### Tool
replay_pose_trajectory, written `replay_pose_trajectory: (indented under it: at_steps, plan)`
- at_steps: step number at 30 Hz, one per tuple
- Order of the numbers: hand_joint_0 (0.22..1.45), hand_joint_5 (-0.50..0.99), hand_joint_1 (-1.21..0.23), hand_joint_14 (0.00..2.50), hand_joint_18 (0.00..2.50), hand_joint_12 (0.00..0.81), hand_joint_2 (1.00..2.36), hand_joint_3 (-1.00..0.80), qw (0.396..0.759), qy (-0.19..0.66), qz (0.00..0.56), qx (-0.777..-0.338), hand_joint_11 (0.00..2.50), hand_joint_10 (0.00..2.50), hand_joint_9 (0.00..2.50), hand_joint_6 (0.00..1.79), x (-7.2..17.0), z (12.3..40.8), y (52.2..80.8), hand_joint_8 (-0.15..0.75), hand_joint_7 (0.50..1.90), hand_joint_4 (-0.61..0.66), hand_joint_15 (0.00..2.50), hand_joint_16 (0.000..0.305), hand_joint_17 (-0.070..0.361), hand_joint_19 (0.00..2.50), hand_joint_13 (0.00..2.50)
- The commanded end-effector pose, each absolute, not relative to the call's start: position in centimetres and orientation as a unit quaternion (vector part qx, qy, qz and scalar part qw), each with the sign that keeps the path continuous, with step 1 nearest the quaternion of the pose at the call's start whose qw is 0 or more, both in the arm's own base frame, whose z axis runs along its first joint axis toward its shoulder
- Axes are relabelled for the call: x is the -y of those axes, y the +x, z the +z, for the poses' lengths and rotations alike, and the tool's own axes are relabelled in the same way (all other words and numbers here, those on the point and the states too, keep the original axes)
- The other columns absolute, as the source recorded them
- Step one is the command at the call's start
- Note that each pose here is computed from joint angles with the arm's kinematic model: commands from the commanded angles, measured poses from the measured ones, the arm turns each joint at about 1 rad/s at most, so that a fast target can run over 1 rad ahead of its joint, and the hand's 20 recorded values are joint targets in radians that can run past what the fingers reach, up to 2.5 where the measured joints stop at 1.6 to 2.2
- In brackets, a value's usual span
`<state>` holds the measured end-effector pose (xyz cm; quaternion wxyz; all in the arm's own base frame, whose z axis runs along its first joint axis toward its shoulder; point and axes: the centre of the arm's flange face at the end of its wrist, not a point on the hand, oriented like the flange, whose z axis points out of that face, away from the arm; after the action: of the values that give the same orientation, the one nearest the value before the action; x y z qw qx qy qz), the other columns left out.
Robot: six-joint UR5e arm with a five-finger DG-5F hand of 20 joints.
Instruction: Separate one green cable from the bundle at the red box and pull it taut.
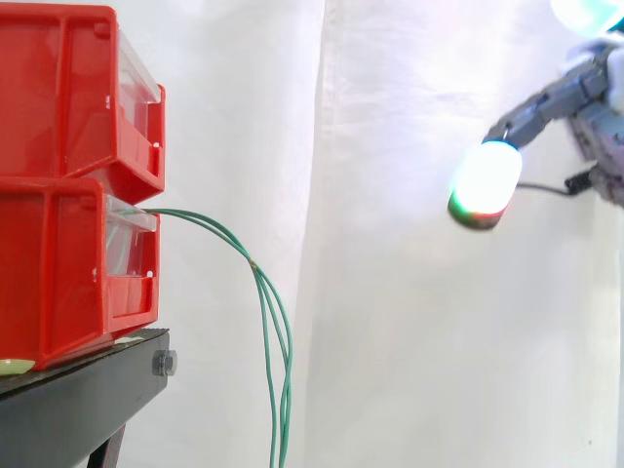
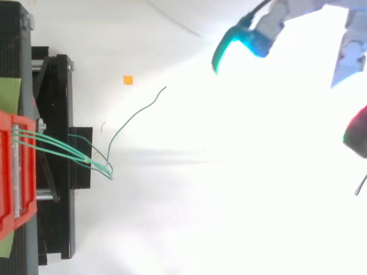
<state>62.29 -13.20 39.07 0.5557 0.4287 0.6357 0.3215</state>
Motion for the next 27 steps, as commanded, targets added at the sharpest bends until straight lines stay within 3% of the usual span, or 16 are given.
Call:
replay_pose_trajectory:
  at_steps: [1, 7, 13, 24, 27]
  plan:
    - [0.31, -0.2, -0.35, 0.02, 2.5, 0.369, 1.0, -0.5, 0.535, 0.469, 0.363, -0.602, 0.38, 0.02, 1.62, 0.5, 13.1, 37.6, 63.5, 0.334, 0.67, 0.42, 0.47, 0.082, 0.184, 0.01, 1.76]
    - [0.32, -0.2, -0.36, 0.02, 2.5, 0.369, 1.0, -0.5, 0.554, 0.463, 0.396, -0.568, 0.39, 0.02, 1.62, 0.5, 12.5, 38.0, 64.8, 0.339, 0.68, 0.4, 0.49, 0.081, 0.182, 0.0, 1.8]
    - [0.32, -0.2, -0.36, 0.02, 2.5, 0.378, 1.0, -0.5, 0.526, 0.495, 0.422, -0.548, 0.36, 0.02, 1.6, 0.5, 12.0, 33.7, 67.9, 0.342, 0.68, 0.39, 0.47, 0.08, 0.179, 0.0, 1.77]
    - [0.32, -0.2, -0.36, 0.02, 2.44, 0.372, 1.0, -0.5, 0.529, 0.486, 0.425, -0.551, 0.35, 0.02, 1.56, 0.5, 11.1, 30.9, 71.6, 0.324, 0.69, 0.37, 0.46, 0.08, 0.18, 0.0, 1.72]
    - [0.32, -0.2, -0.37, 0.02, 2.43, 0.381, 1.0, -0.5, 0.521, 0.493, 0.447, -0.535, 0.36, 0.02, 1.56, 0.5, 11.6, 28.6, 74.8, 0.334, 0.69, 0.37, 0.46, 0.08, 0.179, 0.0, 1.71]
